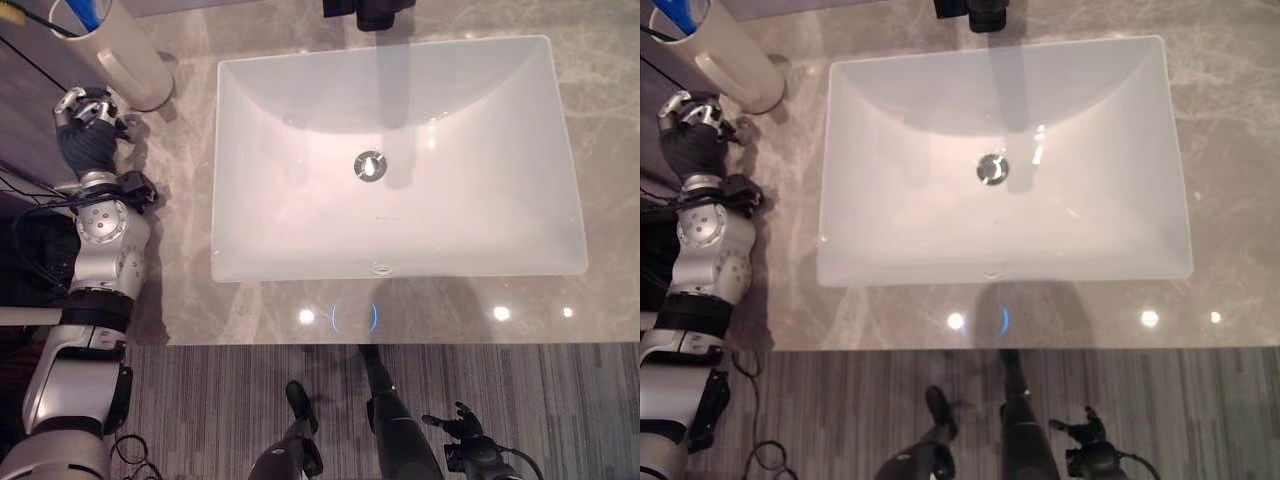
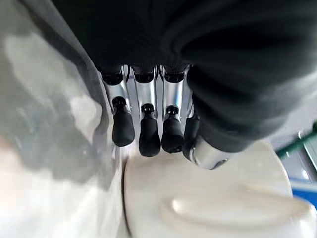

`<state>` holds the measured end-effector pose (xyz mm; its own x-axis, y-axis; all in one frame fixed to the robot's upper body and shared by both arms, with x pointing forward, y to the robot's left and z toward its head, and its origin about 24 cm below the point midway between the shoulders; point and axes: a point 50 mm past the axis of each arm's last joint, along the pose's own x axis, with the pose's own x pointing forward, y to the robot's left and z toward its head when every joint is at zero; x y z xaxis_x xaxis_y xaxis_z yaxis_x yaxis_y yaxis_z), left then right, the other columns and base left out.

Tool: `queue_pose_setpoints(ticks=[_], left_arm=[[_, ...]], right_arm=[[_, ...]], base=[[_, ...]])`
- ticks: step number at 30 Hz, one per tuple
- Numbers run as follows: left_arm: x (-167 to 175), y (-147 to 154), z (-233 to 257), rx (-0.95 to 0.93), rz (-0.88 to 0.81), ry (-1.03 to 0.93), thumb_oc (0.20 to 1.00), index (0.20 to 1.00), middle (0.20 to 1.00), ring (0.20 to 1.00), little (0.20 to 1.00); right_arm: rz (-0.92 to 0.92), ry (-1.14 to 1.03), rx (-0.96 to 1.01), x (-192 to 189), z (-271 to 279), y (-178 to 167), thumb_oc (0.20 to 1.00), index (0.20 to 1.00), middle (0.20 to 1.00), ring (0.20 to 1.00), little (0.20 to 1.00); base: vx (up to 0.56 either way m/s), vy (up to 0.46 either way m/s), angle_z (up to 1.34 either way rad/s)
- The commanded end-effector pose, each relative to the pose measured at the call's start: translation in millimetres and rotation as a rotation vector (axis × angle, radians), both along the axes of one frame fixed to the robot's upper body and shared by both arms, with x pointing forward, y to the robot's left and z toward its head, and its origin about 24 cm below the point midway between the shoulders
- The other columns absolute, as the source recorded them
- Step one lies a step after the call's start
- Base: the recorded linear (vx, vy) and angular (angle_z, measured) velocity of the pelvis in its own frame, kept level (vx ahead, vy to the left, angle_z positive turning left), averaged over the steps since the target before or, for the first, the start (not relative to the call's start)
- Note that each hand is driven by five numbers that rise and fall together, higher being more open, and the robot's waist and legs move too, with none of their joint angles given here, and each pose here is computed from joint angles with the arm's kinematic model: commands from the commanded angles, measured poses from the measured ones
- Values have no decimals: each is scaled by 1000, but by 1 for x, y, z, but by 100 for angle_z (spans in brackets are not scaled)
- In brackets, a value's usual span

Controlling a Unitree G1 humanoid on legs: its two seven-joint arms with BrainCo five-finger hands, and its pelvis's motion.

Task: Put brush and paste in cup on sink, flatten towel.

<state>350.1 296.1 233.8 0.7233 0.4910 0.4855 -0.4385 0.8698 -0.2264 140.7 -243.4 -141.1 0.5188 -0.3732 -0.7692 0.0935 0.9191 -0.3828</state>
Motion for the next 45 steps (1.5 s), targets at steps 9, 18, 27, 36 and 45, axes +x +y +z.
queue_pose_setpoints(ticks=[9,18,27,36,45], left_arm=[[-3,49,16,9,216,72,200,200,200,200,200],[7,28,36,59,154,23,200,200,200,200,200],[10,-5,35,119,46,-36,200,200,200,200,200],[12,-32,25,146,-48,-47,200,200,200,200,200],[20,-51,27,134,-44,-43,200,200,200,200,200]], right_arm=[[65,-52,-27,19,7,5,1000,1000,1000,1000,1000],[85,-43,-25,15,5,9,1000,1000,1000,1000,1000],[85,-45,-21,14,4,10,1000,1000,1000,1000,1000],[82,-42,-20,13,4,10,1000,1000,1000,1000,1000],[77,-29,-25,11,2,11,1000,1000,1000,1000,1000]], base=[[0,0,0],[0,2,1],[0,0,0],[-2,-3,0],[-17,-15,-3]])
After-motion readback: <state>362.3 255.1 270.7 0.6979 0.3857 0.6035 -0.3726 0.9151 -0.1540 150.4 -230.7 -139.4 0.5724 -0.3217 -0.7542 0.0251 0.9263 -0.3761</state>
